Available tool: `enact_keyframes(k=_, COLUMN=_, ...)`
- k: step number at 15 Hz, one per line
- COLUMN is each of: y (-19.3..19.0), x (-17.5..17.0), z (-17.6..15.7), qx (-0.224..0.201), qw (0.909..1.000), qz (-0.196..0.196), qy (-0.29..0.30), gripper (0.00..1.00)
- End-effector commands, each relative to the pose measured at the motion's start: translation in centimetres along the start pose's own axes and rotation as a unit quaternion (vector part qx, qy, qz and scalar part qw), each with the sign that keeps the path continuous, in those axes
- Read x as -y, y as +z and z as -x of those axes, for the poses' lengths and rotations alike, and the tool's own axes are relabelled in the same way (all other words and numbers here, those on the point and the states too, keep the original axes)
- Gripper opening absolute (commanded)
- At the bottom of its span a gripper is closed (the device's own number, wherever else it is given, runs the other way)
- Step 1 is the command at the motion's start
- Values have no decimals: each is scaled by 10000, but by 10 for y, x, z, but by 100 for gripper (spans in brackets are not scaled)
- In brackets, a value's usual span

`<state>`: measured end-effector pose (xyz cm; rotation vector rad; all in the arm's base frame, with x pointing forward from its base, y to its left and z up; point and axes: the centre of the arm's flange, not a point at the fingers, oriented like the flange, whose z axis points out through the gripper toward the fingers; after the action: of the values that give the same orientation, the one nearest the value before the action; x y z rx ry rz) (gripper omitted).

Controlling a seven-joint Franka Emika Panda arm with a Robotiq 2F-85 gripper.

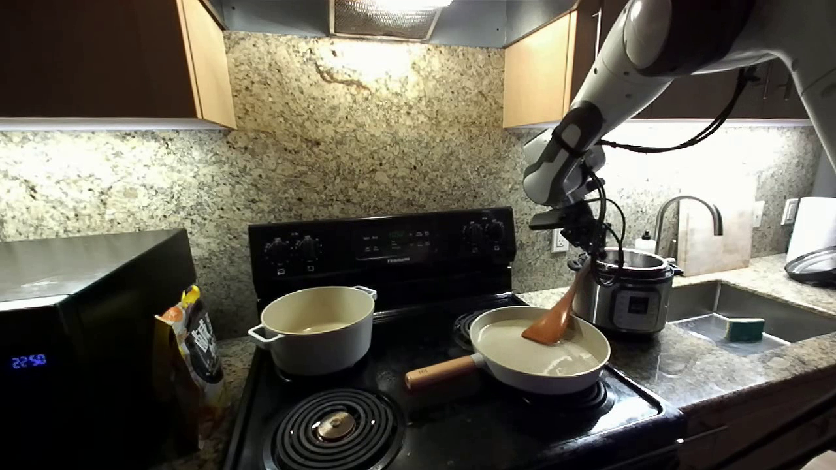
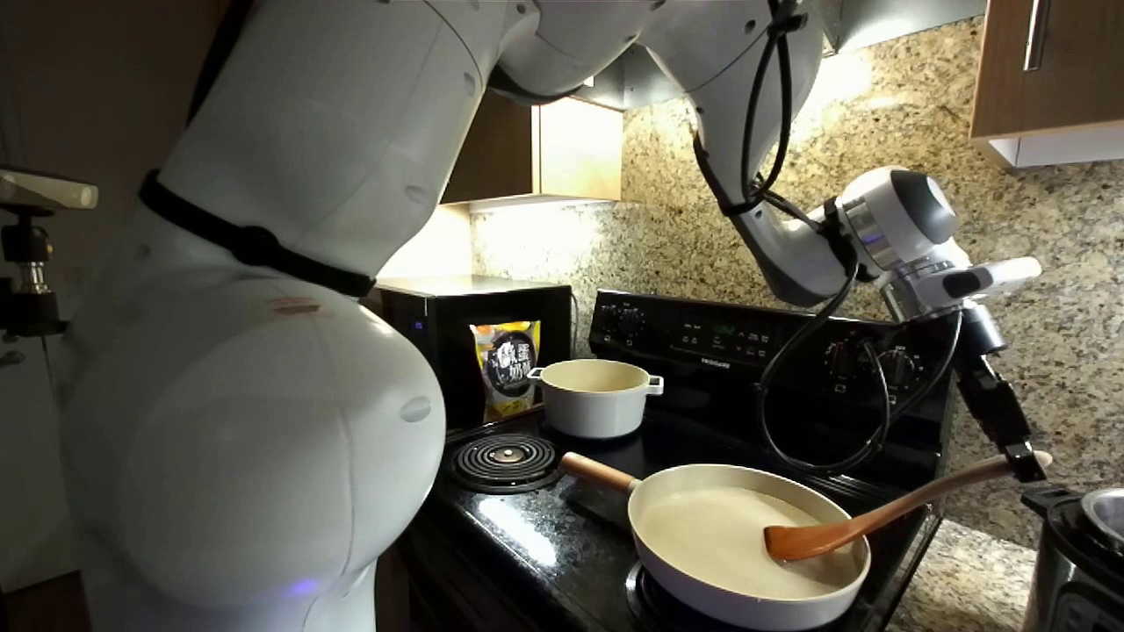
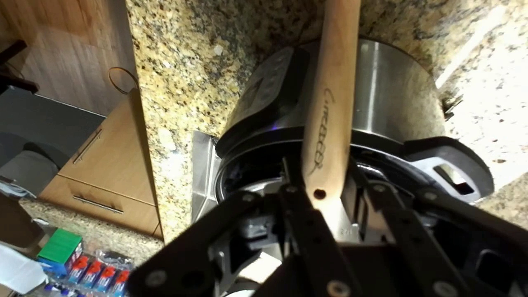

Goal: Stir the water in the pan with the spatula

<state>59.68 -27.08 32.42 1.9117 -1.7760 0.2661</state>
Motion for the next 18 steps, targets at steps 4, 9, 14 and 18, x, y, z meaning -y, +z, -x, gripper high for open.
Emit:
enact_keyframes(k=4, y=-39, x=11, z=38, qx=-607, qw=9974, qz=-96, qy=-365, gripper=8)
enact_keyframes(k=9, y=-41, x=23, z=64, qx=-687, qw=9950, qz=-192, qy=-705, gripper=8)
enact_keyframes(k=14, y=-39, x=20, z=81, qx=-652, qw=9940, qz=-226, qy=-853, gripper=8)
enact_keyframes(k=18, y=-32, x=10, z=104, qx=-658, qw=9918, qz=-194, qy=-1074, gripper=8)
